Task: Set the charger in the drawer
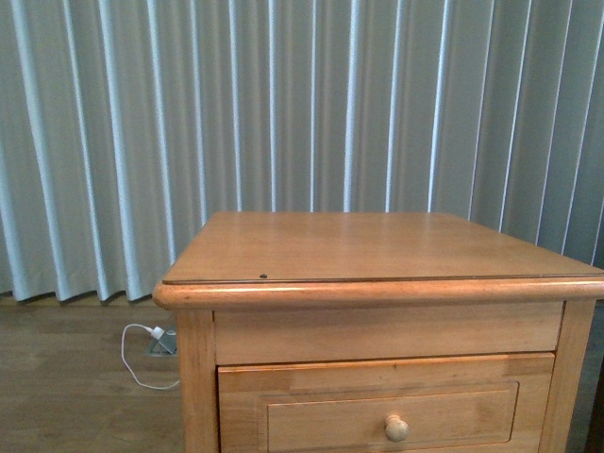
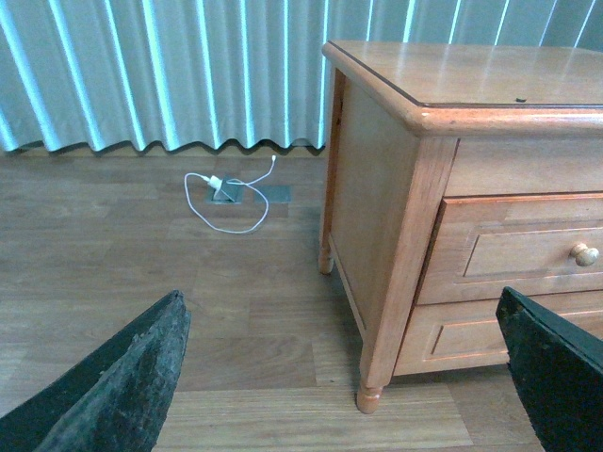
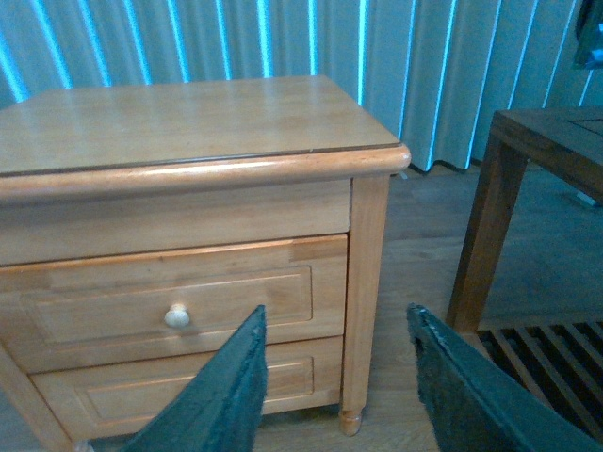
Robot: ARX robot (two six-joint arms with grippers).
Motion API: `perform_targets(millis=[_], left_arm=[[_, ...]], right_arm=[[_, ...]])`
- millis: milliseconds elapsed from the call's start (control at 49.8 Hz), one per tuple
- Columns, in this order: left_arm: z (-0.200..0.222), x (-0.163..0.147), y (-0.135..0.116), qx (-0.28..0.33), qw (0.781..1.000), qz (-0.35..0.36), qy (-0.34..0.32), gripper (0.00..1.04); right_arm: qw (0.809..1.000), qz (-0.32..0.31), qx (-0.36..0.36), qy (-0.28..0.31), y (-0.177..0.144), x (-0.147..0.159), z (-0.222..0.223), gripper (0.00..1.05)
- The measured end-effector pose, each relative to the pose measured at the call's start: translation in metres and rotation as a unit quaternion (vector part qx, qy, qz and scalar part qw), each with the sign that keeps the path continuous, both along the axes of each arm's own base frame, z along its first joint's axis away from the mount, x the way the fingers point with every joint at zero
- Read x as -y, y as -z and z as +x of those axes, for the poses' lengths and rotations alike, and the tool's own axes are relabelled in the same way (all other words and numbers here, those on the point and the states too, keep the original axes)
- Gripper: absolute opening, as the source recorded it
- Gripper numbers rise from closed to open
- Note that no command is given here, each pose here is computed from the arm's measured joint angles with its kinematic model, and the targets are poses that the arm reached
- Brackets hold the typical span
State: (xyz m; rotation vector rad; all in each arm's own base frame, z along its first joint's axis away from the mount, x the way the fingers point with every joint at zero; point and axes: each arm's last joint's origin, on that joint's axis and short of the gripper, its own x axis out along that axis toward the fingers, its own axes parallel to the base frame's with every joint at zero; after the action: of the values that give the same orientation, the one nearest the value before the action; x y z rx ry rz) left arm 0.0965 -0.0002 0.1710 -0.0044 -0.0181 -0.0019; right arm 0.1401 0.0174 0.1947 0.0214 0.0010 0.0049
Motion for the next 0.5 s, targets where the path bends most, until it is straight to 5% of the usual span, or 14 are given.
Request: perform_targets(millis=[181, 502], left_arm=[[0.000, 0.000, 0.000, 0.000, 1.000, 0.000, 0.000, 0.99], [0.000, 0.000, 0.000, 0.000, 1.000, 0.000, 0.000, 0.99]], right_arm=[[1.000, -0.008, -0.003, -0.013, 0.012, 0.011, -0.010, 0.02], [1.000, -0.009, 0.002, 0.002, 0.022, 0.017, -0.021, 0.01]])
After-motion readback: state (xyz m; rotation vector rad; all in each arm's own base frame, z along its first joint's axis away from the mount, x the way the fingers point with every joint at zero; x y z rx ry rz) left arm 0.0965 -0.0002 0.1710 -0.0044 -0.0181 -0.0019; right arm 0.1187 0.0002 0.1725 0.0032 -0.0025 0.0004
